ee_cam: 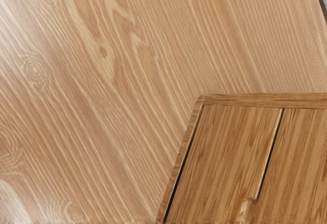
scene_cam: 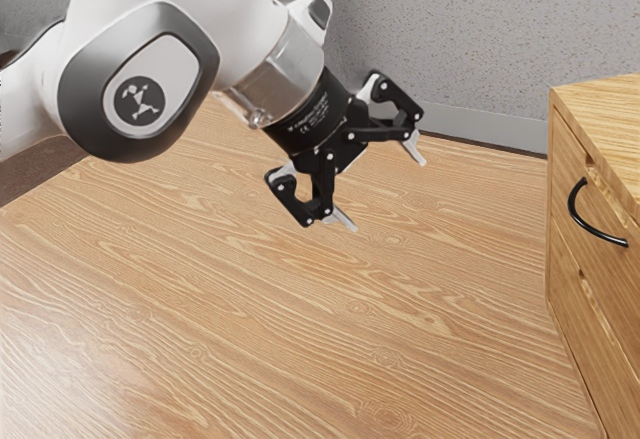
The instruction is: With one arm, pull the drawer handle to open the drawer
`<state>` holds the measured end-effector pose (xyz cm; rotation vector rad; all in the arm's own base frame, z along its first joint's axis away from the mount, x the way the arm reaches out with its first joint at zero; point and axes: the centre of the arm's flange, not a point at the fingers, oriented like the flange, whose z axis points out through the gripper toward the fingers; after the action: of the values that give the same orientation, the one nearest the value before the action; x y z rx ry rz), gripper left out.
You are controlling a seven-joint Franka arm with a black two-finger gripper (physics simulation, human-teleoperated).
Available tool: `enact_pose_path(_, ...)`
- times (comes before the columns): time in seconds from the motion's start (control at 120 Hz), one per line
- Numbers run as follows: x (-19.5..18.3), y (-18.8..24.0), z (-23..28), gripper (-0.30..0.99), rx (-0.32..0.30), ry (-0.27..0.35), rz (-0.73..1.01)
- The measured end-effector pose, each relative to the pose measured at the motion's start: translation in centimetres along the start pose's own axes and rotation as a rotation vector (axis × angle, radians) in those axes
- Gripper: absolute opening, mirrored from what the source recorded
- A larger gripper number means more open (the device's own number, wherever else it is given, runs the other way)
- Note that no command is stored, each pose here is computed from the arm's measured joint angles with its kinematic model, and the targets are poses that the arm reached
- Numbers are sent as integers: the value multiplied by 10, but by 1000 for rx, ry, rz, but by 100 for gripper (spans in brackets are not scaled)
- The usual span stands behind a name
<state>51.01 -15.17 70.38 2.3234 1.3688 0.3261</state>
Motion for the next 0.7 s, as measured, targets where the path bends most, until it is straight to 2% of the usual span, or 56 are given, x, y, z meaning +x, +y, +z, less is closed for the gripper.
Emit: enact_pose_path(0.7, -60, 10, 7, 69, -3, -44, 64)
